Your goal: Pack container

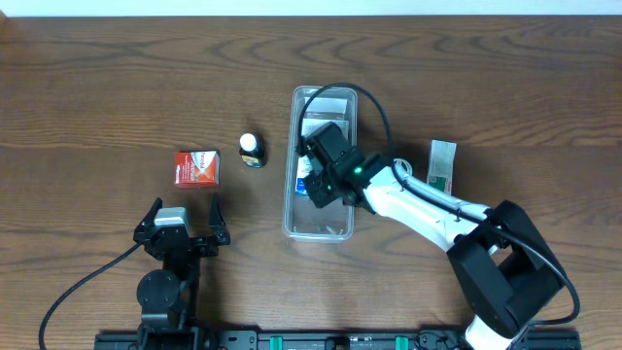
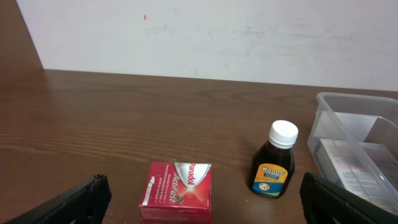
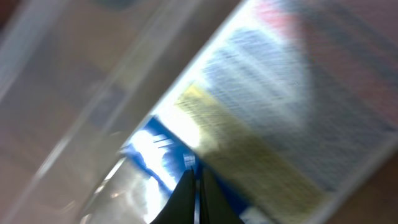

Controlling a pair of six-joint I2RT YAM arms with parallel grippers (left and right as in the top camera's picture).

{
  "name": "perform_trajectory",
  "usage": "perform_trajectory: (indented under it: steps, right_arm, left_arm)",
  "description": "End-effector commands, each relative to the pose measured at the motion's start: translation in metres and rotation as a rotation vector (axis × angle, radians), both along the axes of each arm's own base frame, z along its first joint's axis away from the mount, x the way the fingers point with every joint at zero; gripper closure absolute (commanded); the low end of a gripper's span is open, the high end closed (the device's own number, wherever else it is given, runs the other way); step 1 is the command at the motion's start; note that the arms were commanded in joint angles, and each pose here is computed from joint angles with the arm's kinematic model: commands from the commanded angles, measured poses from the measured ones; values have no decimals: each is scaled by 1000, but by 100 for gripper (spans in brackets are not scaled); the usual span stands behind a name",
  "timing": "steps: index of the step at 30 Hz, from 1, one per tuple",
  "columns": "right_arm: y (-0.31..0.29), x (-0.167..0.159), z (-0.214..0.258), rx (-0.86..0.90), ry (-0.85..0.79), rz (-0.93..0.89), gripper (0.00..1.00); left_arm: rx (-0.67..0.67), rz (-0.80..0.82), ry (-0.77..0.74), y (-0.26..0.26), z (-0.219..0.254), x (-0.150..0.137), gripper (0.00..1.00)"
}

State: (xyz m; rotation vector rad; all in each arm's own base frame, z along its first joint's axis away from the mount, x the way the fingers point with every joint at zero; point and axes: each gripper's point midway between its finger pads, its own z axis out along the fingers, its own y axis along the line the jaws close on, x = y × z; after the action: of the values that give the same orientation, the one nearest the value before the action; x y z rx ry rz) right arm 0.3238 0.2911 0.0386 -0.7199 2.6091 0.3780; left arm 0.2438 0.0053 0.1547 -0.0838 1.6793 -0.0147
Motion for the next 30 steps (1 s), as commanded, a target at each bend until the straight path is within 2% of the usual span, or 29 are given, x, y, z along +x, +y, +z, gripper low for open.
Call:
perform_trajectory:
  steps: [1,6,8,22,30]
  right_arm:
    - [-16,12,-6,-18,3,-75,99]
    - [15,-21,-1,110,93,181,99]
    - [20,-30,-1,122,111,217,99]
    - [22,-39,-5,78,105,252,99]
    - [29,-31,21,98,35,286,99]
  left_arm:
    - [8,9,48,2,-19,0,2]
    - [8,9,48,2,-19,0,2]
    - [8,9,48,2,-19,0,2]
    - [8,9,48,2,-19,0,2]
    - [8,9,48,2,-19,0,2]
